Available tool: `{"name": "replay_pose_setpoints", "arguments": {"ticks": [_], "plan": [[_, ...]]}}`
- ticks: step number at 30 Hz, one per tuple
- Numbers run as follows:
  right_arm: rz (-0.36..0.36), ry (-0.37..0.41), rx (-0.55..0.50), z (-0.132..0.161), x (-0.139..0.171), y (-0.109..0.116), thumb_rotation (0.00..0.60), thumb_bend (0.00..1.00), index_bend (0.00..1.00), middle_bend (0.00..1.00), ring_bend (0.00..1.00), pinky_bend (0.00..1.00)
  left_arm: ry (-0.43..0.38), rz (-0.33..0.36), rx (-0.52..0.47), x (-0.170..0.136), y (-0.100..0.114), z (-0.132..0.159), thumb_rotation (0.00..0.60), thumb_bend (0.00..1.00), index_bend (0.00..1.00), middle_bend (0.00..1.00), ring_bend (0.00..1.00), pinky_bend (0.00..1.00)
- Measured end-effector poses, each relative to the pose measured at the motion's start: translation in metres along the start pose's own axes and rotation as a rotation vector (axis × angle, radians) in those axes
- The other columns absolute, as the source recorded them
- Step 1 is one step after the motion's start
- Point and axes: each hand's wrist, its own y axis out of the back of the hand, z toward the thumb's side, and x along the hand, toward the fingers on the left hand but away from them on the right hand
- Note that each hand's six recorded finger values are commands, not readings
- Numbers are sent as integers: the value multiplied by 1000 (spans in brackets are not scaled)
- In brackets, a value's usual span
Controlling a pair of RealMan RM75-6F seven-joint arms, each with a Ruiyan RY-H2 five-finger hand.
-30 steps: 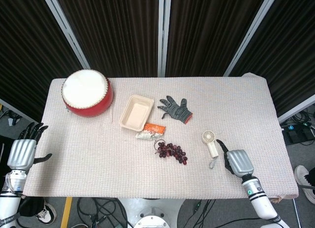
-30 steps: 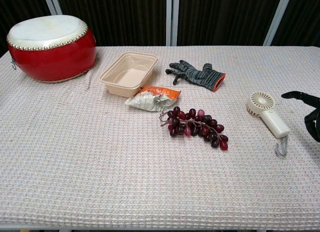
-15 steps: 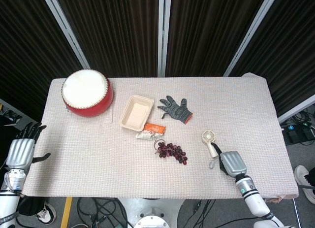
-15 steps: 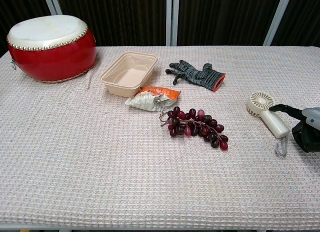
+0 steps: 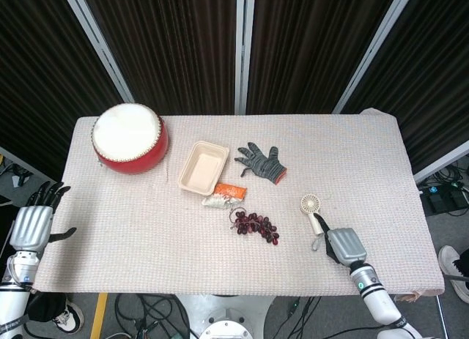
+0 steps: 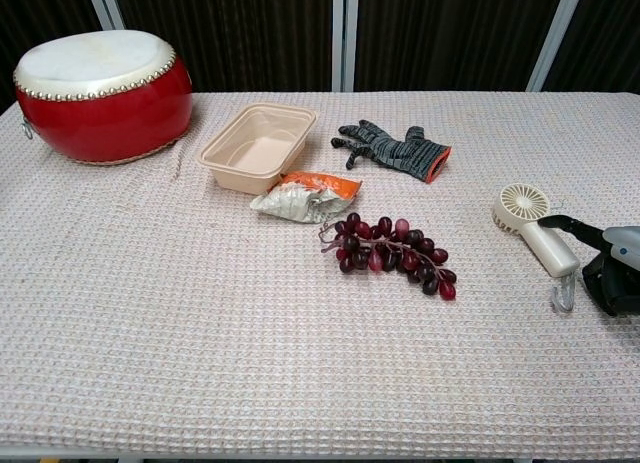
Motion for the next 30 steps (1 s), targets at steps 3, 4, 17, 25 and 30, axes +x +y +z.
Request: {"name": "replay_pose_setpoints", "arguments": {"ticks": [3,4,17,25,30], "plan": [[16,-9,-44,-2,1,-2,600,1000,0,909,812,771,-5,-2,2,1,0,2,600,0,145,97,17,186],[20,-11,-57,-3,1,-2,600,1000,0,909,812,771,-6,-2,3,1,0,2,600,0,145,97,17,186],[-89,14,-122,-2,2,28,600,1000,0,909,812,771,-9,11,9,2,4,5,600,0,145,97,17,186],[-357,51,-130,-4,22,89,600,1000,0,909,812,771,-14,24,9,0,9,8,600,0,145,97,17,186],[-488,34,-67,-18,33,117,600,1000,0,909,812,771,-20,30,16,-1,12,12,600,0,145,97,17,185]]}}
